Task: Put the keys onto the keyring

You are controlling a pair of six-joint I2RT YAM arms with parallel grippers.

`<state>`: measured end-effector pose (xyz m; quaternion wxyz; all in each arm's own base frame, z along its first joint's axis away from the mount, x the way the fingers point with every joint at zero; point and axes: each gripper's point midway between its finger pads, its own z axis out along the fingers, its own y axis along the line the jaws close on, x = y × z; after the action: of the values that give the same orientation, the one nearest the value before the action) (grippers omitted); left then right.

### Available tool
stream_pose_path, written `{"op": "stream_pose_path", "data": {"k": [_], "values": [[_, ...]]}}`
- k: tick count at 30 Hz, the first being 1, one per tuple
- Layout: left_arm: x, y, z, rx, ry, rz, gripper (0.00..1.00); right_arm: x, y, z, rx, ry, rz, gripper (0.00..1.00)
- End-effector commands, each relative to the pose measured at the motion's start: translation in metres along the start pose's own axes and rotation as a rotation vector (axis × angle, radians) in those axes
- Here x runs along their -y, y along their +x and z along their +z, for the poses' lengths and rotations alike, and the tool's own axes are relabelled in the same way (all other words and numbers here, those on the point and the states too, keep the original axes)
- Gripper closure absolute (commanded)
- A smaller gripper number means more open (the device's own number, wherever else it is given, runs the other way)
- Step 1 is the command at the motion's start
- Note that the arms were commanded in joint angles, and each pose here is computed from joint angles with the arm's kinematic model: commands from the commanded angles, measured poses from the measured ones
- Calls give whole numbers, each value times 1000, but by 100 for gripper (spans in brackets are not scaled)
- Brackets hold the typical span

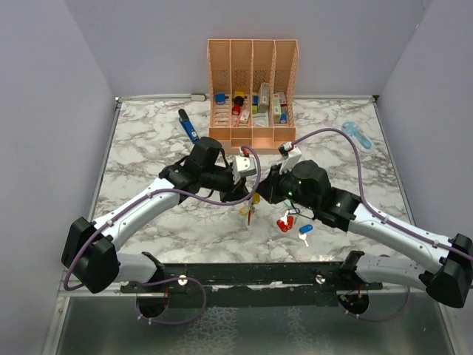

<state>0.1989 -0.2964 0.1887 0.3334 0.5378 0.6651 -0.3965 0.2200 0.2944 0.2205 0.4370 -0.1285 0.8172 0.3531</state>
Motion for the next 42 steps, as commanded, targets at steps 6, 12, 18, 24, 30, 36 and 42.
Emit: {"op": "stream_pose_path", "data": {"k": [6,12,18,24,30,36,42], "values": [[0,-28,-2,76,-5,42,100,6,6,-10,12,9,15,99],[4,-32,-2,88,15,42,100,5,9,-10,17,-2,24,99],[-1,-22,0,64,-10,29,100,-3,1,-14,43,-43,26,99],[-2,-19,1,57,-16,8,100,-11,-6,-16,54,-75,14,99],[0,-19,1,56,-7,-22,100,-17,-5,-12,52,-104,2,99],[0,-20,2,44,-3,-56,100,-20,-7,-8,54,-112,-9,99],[2,-25,2,54,3,-77,100,-18,-7,-6,60,-103,-16,99]]}}
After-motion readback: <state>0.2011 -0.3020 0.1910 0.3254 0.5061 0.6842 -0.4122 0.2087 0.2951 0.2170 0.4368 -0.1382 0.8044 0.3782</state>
